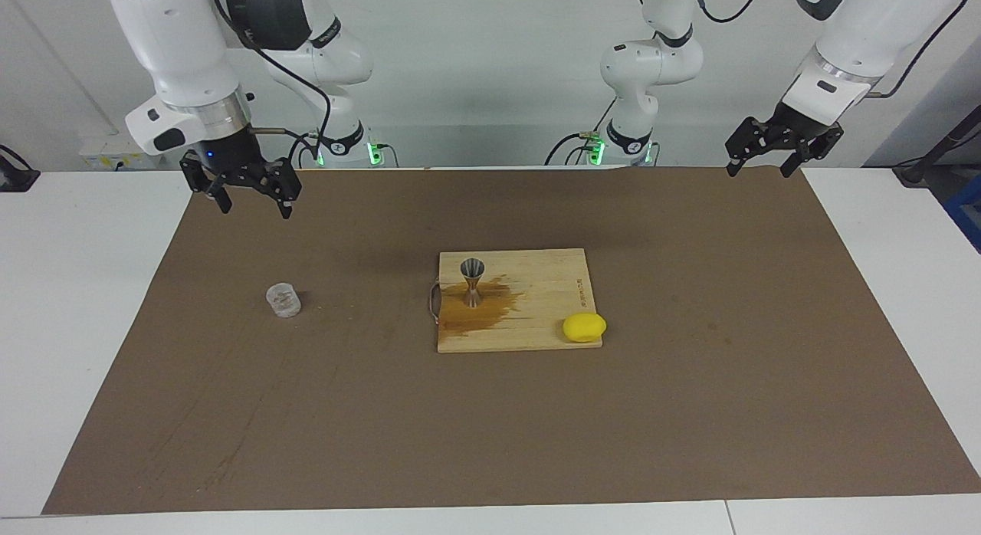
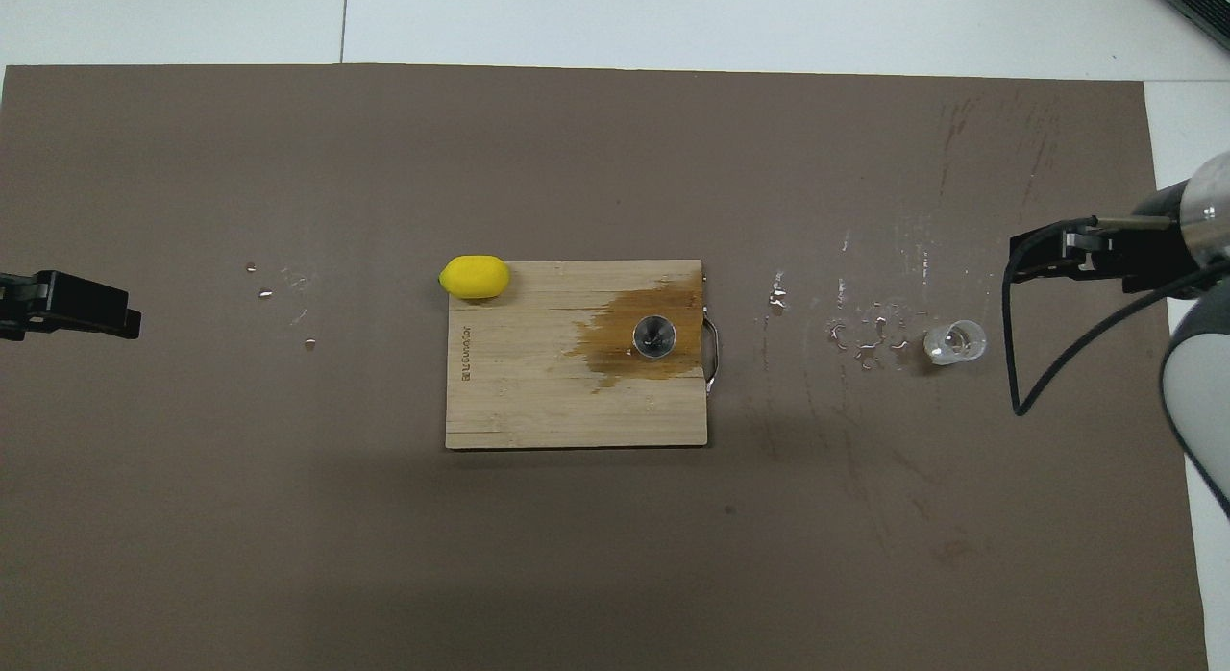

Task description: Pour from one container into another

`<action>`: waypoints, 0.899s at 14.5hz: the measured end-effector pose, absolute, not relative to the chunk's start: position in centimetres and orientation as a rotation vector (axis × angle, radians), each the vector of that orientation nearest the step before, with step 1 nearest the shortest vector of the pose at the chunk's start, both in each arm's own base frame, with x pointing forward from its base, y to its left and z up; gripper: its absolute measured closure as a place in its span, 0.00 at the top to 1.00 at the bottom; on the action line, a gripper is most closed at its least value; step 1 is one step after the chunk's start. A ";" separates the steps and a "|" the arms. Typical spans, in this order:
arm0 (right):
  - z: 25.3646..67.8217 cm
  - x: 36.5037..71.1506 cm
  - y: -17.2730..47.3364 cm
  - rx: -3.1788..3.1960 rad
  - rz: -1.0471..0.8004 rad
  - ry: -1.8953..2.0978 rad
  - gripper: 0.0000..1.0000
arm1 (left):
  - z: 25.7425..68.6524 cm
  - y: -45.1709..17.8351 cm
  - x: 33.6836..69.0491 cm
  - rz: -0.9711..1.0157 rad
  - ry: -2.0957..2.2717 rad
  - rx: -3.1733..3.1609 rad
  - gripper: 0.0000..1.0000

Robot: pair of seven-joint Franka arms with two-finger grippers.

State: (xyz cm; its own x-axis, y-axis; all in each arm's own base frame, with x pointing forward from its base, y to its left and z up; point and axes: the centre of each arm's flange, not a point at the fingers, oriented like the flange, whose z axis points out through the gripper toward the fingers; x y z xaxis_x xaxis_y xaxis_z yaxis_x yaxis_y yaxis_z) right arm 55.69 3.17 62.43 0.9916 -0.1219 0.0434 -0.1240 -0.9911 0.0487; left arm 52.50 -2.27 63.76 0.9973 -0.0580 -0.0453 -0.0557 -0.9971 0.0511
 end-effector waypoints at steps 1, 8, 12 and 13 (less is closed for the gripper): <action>63.2 55.4 2.8 3.083 0.048 -0.197 1.00 | 63.8 -2.3 52.5 -0.072 -0.088 3.090 1.00; 62.6 55.0 1.6 3.103 -0.086 -0.169 1.00 | 63.8 -2.3 52.5 -0.072 -0.088 3.090 1.00; 62.4 54.9 2.0 3.110 -0.095 -0.161 1.00 | 63.8 -2.3 52.5 -0.072 -0.088 3.090 1.00; 62.4 54.9 1.9 3.110 -0.096 -0.162 1.00 | 63.8 -2.3 52.5 -0.072 -0.088 3.090 1.00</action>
State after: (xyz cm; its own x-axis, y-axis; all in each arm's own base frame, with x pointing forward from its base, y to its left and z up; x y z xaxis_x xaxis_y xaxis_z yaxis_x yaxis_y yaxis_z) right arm 54.93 1.93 62.41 0.9927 -0.1044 -0.0601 -0.1028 -0.9943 0.0295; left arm 52.50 -2.27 63.76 0.9973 -0.0580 -0.0453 -0.0557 -0.9971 0.0511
